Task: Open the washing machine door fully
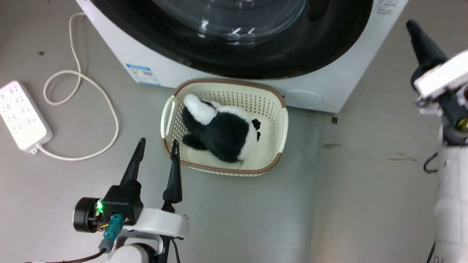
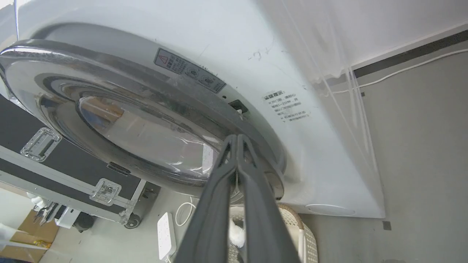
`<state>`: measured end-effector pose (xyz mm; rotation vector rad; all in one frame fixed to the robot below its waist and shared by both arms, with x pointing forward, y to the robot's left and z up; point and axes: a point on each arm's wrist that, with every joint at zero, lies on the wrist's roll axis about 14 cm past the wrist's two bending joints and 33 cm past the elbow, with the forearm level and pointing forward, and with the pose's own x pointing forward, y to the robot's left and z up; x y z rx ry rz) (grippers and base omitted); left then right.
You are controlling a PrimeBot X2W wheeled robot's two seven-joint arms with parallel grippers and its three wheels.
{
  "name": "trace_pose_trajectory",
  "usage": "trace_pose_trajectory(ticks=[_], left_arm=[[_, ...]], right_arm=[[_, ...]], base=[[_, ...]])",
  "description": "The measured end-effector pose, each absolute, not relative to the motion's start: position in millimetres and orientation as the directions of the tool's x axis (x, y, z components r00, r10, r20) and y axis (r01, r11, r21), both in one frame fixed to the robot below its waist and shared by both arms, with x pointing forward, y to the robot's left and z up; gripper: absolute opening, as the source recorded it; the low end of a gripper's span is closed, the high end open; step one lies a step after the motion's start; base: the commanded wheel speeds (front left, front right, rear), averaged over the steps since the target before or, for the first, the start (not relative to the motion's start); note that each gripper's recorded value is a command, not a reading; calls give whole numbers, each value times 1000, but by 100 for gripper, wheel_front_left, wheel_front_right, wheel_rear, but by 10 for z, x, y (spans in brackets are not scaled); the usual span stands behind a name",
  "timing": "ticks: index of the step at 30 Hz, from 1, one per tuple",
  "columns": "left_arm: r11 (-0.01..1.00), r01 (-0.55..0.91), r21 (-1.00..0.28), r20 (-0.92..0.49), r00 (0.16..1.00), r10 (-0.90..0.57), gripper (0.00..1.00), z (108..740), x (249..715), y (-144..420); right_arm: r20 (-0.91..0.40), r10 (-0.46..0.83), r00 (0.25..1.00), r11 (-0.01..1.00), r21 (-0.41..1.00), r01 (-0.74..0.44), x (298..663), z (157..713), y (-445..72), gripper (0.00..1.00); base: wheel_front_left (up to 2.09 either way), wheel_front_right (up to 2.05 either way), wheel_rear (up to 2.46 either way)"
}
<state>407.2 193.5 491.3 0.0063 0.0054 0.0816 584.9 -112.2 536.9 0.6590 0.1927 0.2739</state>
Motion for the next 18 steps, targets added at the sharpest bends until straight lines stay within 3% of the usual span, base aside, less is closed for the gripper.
trace_pose_trajectory(ticks=[18], left_arm=[[995, -100, 7, -14, 995, 100, 100, 4769, 4236, 1953]], right_arm=[[-179, 483, 857, 520, 846, -116, 6552, 5217, -699, 0]], base=[[0, 0, 0]])
